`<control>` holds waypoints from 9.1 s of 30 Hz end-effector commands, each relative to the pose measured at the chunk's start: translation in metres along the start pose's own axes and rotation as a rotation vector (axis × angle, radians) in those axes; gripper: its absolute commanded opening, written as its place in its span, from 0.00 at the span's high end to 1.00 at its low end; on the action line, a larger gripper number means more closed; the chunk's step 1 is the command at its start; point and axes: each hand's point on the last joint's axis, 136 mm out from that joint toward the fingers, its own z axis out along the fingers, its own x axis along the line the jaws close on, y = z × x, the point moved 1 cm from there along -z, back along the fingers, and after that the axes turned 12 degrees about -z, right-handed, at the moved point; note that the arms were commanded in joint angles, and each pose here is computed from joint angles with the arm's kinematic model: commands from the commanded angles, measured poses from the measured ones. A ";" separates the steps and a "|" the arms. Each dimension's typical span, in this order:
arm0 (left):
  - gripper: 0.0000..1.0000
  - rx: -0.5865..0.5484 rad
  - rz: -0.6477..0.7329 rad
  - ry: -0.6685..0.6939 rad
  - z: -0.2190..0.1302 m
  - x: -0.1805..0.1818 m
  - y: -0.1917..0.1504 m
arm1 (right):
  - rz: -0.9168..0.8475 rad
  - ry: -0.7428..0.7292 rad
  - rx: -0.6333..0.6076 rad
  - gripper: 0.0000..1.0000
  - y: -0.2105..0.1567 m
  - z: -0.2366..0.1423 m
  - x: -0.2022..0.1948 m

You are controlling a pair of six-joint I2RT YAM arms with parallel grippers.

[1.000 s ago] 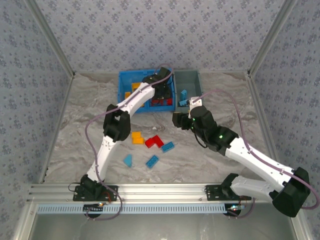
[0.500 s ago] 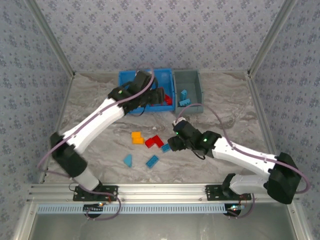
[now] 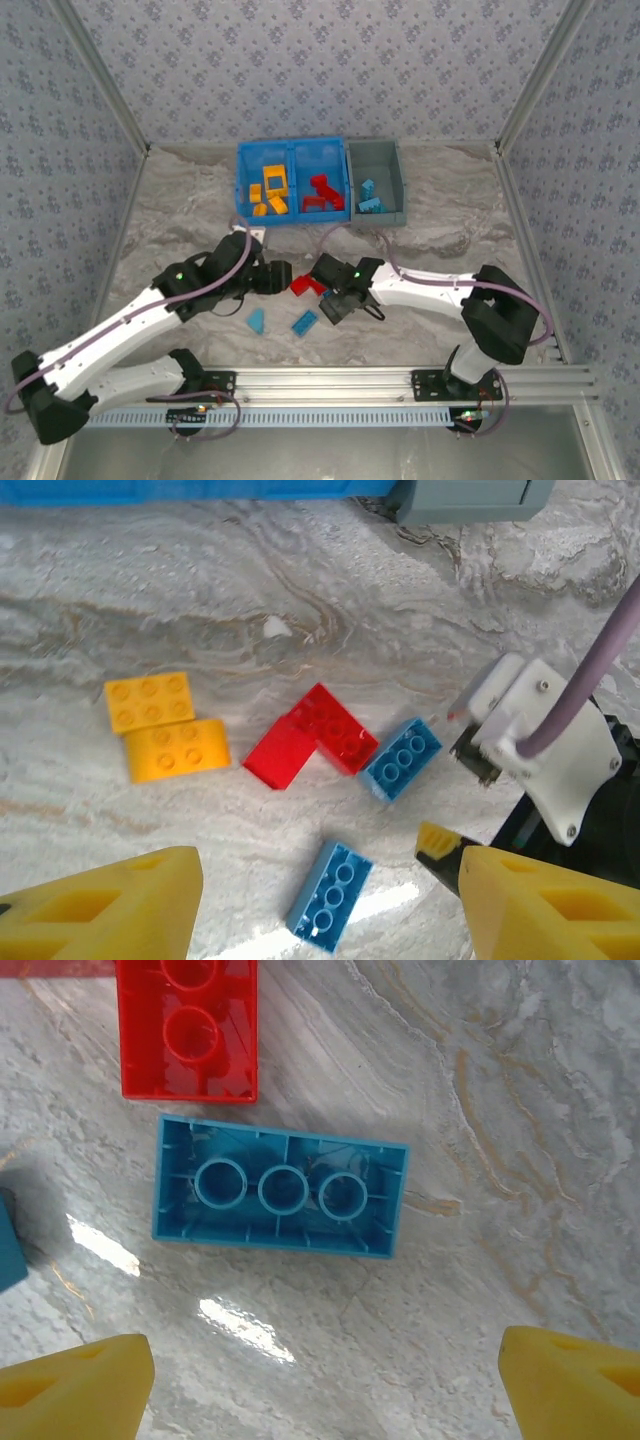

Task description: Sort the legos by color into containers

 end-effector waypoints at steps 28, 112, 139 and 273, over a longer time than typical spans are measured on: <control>0.29 0.049 0.003 -0.201 -0.015 -0.030 -0.010 | 0.073 0.016 0.065 0.13 0.060 0.056 -0.040; 0.29 0.042 -0.494 0.354 0.072 0.064 0.020 | 0.313 0.037 -0.581 0.38 0.083 -0.117 -0.080; 0.30 -0.031 -0.910 0.420 0.172 0.097 0.024 | 0.261 0.108 -0.523 0.38 0.046 -0.099 -0.005; 0.38 -0.318 -0.253 0.196 -0.125 0.094 0.036 | -0.242 0.239 -0.333 0.09 0.114 0.000 0.171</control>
